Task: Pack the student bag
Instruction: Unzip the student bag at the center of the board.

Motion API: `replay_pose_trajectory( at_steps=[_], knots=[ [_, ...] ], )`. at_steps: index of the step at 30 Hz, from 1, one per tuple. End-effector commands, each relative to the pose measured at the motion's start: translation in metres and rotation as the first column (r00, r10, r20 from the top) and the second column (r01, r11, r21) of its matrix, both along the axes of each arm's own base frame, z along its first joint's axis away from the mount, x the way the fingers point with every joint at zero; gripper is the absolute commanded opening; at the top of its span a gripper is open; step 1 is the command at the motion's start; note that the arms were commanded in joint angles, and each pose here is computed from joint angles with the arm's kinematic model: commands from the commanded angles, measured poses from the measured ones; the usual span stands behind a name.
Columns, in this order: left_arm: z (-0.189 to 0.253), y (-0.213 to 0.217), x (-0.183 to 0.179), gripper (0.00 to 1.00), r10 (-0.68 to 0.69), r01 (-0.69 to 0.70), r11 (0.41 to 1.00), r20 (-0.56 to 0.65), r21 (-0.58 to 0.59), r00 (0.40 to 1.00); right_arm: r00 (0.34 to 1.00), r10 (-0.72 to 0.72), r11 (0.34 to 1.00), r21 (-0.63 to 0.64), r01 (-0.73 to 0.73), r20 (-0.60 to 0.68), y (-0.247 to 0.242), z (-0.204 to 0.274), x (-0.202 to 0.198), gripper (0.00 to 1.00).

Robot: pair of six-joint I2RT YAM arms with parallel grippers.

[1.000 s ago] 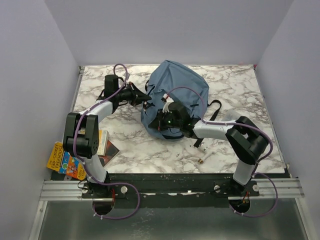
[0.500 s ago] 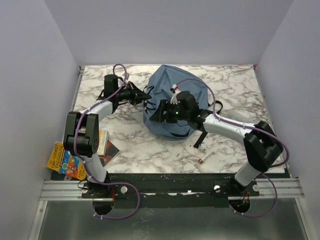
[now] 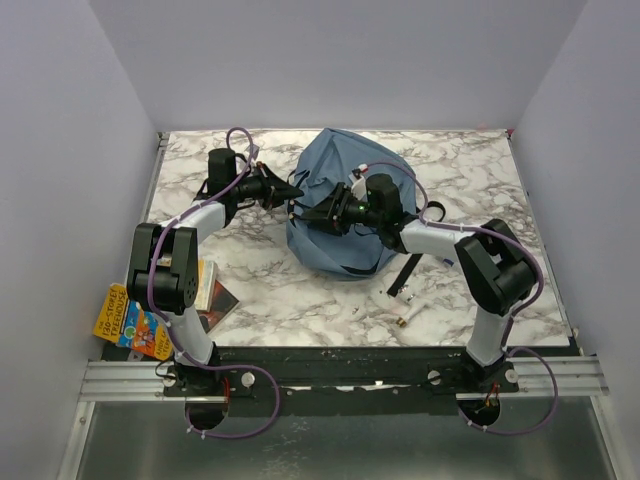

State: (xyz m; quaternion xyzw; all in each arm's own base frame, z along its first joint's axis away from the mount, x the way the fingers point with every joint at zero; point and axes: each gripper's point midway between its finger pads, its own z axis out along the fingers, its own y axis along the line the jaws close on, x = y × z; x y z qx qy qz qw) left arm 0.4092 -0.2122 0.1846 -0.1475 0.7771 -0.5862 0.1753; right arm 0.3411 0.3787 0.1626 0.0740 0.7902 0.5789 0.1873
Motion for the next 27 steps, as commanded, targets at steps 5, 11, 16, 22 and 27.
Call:
replay_pose_trajectory(
  at_steps=[5,11,16,22,27],
  knots=[
    [0.024,-0.001,-0.007,0.00,-0.040,0.043,0.998,0.067,-0.043,0.997,0.998,0.062,0.990,0.124,-0.062,-0.001,0.013,0.018,-0.008,0.35],
    [0.023,-0.002,-0.007,0.00,-0.041,0.044,0.998,0.063,-0.047,0.997,0.997,0.069,0.992,0.108,-0.071,0.026,0.014,0.024,-0.006,0.36],
    [0.024,-0.003,-0.007,0.00,-0.045,0.048,0.998,0.064,-0.050,0.997,0.997,0.075,0.990,0.117,-0.078,0.027,0.018,0.024,-0.006,0.33],
    [0.021,-0.006,-0.009,0.00,-0.054,0.057,0.997,0.060,-0.049,0.997,0.996,0.088,0.987,0.131,-0.092,0.032,0.024,0.024,-0.002,0.26],
    [0.020,-0.007,-0.009,0.00,-0.056,0.058,0.997,0.056,-0.050,0.997,0.990,0.106,0.983,0.139,-0.118,0.088,0.028,0.033,-0.001,0.11]
  ],
)
